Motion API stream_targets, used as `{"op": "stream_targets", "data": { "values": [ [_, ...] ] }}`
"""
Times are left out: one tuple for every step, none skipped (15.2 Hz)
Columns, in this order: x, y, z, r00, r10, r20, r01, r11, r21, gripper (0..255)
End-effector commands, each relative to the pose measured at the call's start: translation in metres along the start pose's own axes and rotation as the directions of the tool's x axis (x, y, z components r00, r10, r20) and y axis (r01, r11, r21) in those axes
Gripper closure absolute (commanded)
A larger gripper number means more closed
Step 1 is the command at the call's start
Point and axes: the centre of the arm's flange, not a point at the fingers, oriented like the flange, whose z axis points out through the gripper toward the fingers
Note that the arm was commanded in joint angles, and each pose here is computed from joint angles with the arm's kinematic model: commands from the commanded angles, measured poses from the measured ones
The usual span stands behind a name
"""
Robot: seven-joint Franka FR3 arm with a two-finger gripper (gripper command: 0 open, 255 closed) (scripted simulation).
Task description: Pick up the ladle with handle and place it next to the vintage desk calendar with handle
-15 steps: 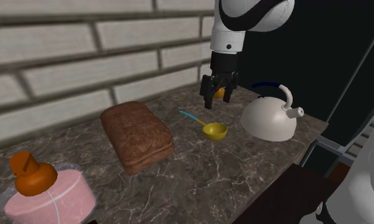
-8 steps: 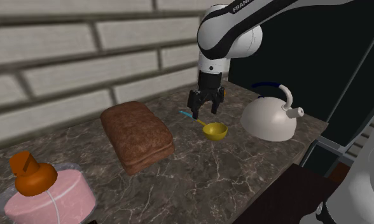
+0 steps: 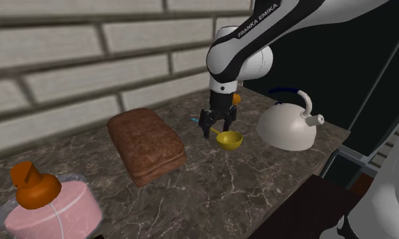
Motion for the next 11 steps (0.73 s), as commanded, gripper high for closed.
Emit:
{"op": "stream_targets", "data": {
  "values": [
    [0.0014,0.0008,0.0044,1.0,0.0,-0.001,0.0,1.0,0.0,0],
    [0.0014,0.0008,0.0044,1.0,0.0,-0.001,0.0,1.0,0.0,0],
    [0.0014,0.0008,0.0044,1.0,0.0,-0.001,0.0,1.0,0.0,0],
    [0.0014,0.0008,0.0044,1.0,0.0,-0.001,0.0,1.0,0.0,0],
    [0.0014,0.0008,0.0044,1.0,0.0,-0.001,0.0,1.0,0.0,0],
    [0.0014,0.0008,0.0044,1.0,0.0,-0.001,0.0,1.0,0.0,0],
    [0.0014,0.0008,0.0043,1.0,0.0,-0.001,0.0,1.0,0.0,0],
    [0.0014,0.0008,0.0043,1.0,0.0,-0.001,0.0,1.0,0.0,0],
    [0.0014,0.0008,0.0043,1.0,0.0,-0.001,0.0,1.0,0.0,255],
    [0.0014,0.0008,0.0043,1.0,0.0,-0.001,0.0,1.0,0.0,255],
    [0.0014,0.0008,0.0043,1.0,0.0,-0.001,0.0,1.0,0.0,255]
  ]
}}
